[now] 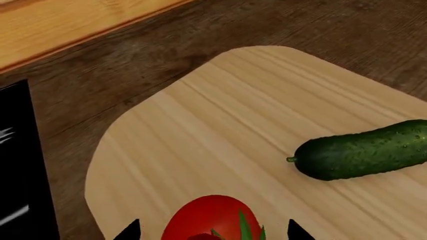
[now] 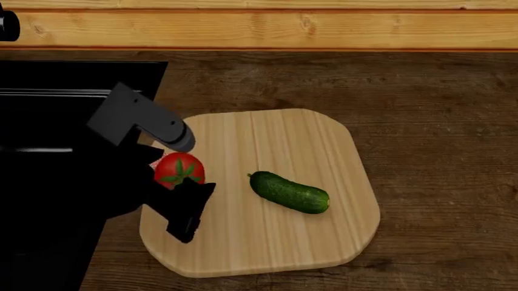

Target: Pick the vegetables from the sink and place them on the cutting board.

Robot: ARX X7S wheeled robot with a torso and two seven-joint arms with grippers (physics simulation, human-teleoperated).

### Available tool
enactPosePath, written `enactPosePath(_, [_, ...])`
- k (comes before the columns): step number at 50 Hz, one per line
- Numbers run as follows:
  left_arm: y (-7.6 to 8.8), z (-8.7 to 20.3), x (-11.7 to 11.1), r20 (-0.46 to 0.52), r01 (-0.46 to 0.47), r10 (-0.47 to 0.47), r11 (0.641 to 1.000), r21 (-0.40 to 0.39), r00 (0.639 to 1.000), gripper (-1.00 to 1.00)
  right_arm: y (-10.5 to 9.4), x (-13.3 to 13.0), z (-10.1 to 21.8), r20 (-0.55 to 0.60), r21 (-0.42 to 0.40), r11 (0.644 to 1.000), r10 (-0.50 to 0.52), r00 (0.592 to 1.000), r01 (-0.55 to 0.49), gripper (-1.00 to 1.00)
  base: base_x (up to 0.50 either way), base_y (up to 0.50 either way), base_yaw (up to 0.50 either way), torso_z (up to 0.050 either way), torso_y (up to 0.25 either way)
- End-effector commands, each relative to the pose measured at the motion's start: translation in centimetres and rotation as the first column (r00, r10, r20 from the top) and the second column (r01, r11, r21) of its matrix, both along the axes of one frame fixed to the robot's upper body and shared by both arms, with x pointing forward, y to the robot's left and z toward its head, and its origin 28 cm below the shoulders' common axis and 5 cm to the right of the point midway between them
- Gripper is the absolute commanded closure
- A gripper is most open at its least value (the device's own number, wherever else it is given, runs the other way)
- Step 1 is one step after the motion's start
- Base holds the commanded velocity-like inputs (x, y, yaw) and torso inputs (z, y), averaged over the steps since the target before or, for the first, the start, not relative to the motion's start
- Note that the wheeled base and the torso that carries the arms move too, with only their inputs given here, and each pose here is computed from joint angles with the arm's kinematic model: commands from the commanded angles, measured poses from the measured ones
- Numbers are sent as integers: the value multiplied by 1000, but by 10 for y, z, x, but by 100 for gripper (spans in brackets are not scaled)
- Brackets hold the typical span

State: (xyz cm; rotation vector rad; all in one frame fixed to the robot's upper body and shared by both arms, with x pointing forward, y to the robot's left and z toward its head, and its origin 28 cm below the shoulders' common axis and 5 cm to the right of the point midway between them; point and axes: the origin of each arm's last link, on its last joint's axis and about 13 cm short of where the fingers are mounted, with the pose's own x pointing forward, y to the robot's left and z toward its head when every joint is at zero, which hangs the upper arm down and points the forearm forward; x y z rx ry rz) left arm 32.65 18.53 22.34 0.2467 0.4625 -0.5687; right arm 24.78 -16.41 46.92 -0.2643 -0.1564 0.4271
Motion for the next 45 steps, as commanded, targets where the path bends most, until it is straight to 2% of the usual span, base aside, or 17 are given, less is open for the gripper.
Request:
enactPosePath(1, [-1,0,0,-6,24,-24,998,-52,1000,-100,4,1,2,24,-4,1000,12,1000,-11,-100,0,0,0,0,0])
enactPosePath(12, [-1,5,0,12,17,-17,998,-62,1000,-100,5,0,2,22,-6,1000,15,1000,-15,-100,0,0,0,0,0])
enactPosePath(23, [5,26,17,103,-33,42,996,-81,994,-100,5,0,2,19,-9,1000,22,1000,-22,-100,0,0,0,0,0])
enactPosePath(35, [6,60,20,215,-61,90,988,-139,973,-100,5,2,2,26,-4,1000,19,999,-19,-100,0,0,0,0,0])
enactPosePath(40, [10,78,16,303,-106,146,984,-145,942,-100,6,2,3,35,-6,1000,11,999,-11,-100,0,0,0,0,0])
enactPosePath(42, [10,88,9,389,-137,174,983,-122,905,-100,7,2,4,44,-10,1000,4,999,-3,-100,0,0,0,0,0])
enactPosePath(45, [9,96,-1,477,-173,221,974,-143,851,-100,7,4,5,66,-13,1000,-19,998,20,-100,0,0,0,0,0])
